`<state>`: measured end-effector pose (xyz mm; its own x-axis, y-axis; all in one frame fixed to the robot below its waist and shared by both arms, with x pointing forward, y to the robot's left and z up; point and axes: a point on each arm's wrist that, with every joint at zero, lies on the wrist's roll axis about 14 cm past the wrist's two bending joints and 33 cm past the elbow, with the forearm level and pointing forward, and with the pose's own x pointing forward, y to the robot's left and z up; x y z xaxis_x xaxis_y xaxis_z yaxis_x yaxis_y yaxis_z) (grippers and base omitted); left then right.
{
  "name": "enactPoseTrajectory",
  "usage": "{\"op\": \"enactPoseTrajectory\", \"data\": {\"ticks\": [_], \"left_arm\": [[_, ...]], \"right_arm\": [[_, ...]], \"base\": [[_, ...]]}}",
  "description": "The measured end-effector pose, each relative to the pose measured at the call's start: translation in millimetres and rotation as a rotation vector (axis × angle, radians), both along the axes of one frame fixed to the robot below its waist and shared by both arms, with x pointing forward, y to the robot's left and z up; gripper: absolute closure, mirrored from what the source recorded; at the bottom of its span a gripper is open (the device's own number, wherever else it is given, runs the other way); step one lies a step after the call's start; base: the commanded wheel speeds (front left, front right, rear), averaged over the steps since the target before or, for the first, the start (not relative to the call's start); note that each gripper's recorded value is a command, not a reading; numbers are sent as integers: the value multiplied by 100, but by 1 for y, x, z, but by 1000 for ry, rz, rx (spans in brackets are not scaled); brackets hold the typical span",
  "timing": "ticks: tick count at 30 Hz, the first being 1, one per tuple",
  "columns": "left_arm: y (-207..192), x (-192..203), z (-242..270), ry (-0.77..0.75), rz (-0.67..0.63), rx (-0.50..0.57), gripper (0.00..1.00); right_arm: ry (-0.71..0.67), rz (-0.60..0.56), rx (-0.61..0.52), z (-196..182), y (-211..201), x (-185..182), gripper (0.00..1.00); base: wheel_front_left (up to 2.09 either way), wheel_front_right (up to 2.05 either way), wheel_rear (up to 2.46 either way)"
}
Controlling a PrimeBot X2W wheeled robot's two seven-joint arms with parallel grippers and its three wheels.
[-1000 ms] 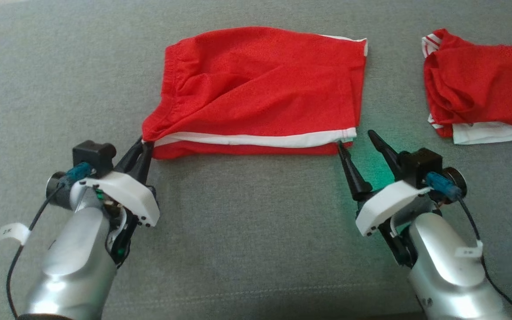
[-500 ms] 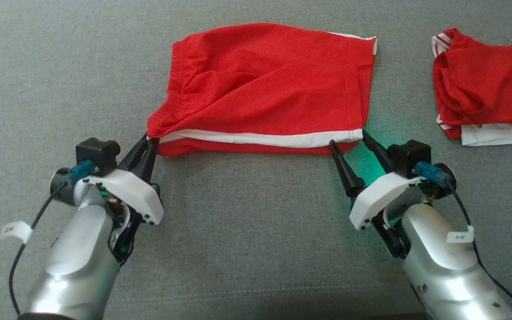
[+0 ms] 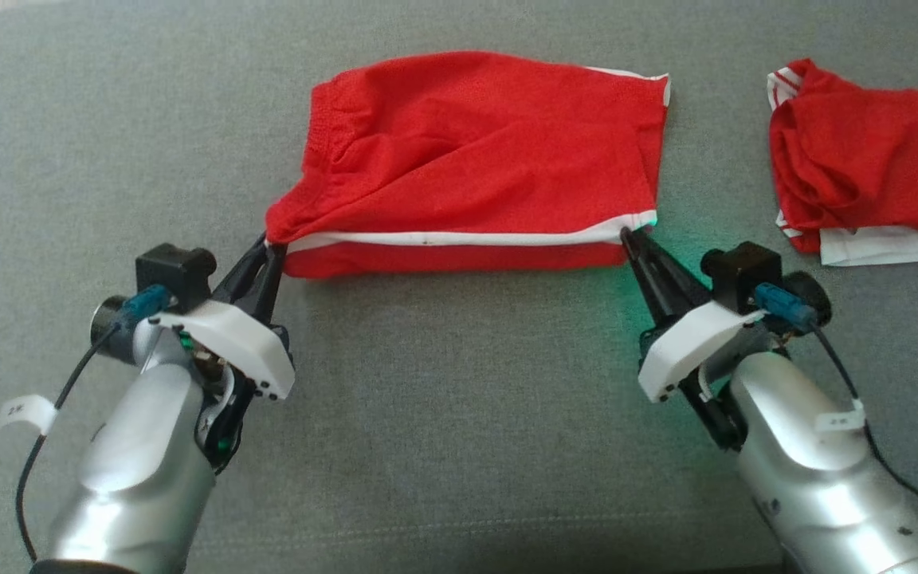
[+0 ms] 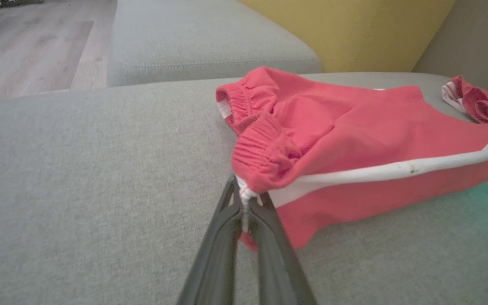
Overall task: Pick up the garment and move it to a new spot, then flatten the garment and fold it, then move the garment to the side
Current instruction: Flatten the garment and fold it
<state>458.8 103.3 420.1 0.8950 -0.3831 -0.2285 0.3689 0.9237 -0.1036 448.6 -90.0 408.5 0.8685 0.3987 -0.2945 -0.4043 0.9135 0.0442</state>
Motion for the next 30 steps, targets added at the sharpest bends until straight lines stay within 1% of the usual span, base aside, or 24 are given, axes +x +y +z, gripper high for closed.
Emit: {"op": "enactPoseTrajectory", "data": {"ticks": [4,7,12,18,22,26,28,30], "left_arm": [[-4,3,23,-62,-8,-17,100],[-7,6,47,-130,-13,-35,100],[-9,7,99,-273,-14,-59,100],[-12,-7,166,-457,-20,-87,100],[-14,-25,208,-553,-19,-101,100],[-12,-39,247,-621,-10,-113,100],[-11,-41,259,-633,-18,-101,100],[-14,-36,263,-610,-35,-88,100]], "right_arm": [[-108,36,-60,26,-7,5,100],[-214,50,-106,55,-15,12,100],[-416,59,-166,120,-25,21,100],[-591,46,-203,192,-33,11,100],[-679,8,-233,235,-45,-5,100],[-740,-38,-232,271,-55,-20,100],[-758,-51,-251,283,-58,-22,100],[-752,-56,-260,289,-58,-18,100]], "base": [[0,0,0],[0,0,0],[0,0,0],[0,0,0],[0,0,0],[0,0,0],[0,0,0],[0,0,0]]}}
